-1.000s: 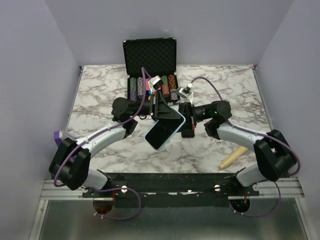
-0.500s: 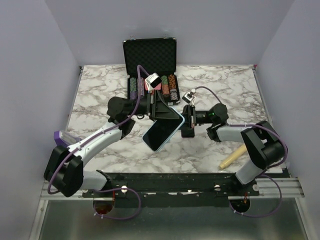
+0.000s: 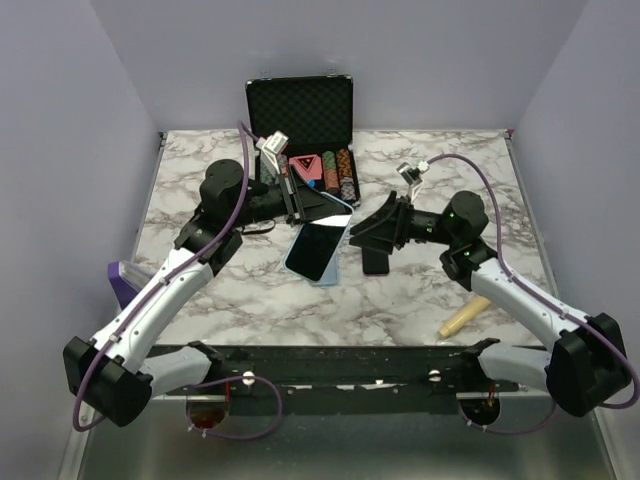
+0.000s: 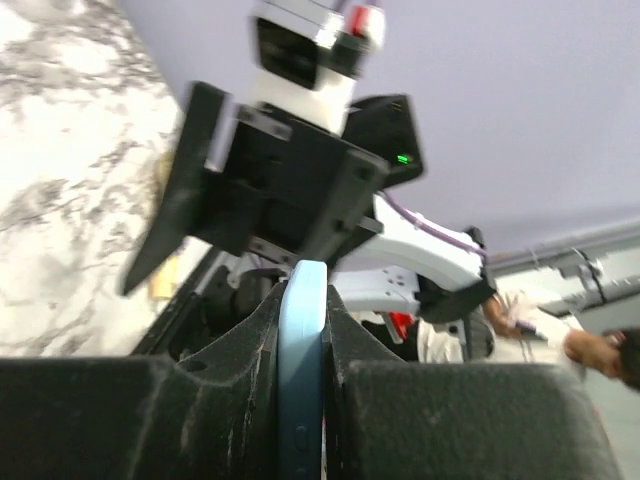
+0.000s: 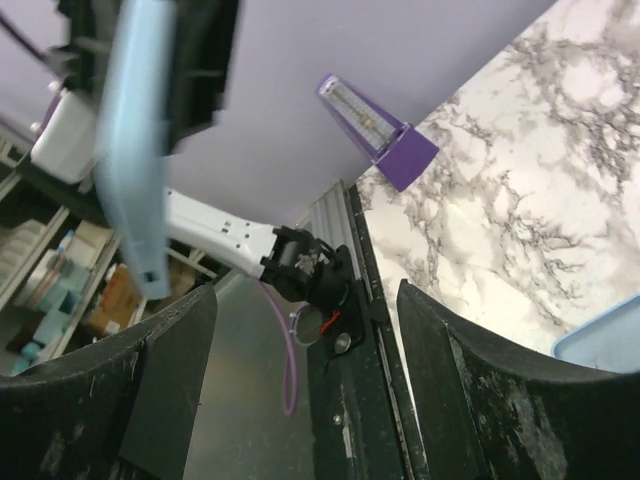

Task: Take the phone out of the phone case
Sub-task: Remove the phone case from the phone.

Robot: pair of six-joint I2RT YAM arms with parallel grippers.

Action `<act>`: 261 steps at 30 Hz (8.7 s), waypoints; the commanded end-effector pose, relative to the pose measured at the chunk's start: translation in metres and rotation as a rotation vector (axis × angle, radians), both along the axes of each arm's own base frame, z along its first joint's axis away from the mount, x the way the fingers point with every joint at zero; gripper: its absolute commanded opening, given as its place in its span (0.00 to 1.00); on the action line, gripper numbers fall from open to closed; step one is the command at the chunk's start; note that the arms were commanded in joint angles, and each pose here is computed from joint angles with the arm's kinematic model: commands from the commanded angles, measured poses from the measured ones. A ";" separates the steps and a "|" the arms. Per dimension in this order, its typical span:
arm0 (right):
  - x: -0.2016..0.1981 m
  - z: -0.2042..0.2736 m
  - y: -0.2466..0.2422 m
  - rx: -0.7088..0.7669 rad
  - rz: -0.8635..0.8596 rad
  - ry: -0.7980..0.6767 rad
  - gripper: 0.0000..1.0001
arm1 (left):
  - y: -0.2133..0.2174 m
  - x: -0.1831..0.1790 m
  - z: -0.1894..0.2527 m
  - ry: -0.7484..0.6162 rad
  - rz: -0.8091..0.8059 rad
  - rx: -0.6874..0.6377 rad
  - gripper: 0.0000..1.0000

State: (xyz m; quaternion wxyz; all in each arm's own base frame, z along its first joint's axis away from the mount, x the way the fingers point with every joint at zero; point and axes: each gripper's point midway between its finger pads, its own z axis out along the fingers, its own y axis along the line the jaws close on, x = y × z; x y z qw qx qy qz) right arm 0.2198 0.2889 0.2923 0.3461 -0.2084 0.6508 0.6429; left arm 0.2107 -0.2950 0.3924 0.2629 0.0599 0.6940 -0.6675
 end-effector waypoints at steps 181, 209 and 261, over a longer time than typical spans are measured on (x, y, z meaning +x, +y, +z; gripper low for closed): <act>-0.093 0.077 0.024 0.181 0.090 -0.051 0.42 | -0.004 0.006 0.059 0.080 0.027 -0.360 0.00; 0.049 -0.061 -0.008 -0.336 -0.744 0.234 0.19 | -0.019 -0.049 0.096 0.274 -0.290 -0.679 0.00; -0.083 0.066 0.012 0.071 -0.087 0.197 0.46 | 0.001 0.025 0.016 0.109 0.153 -0.222 0.00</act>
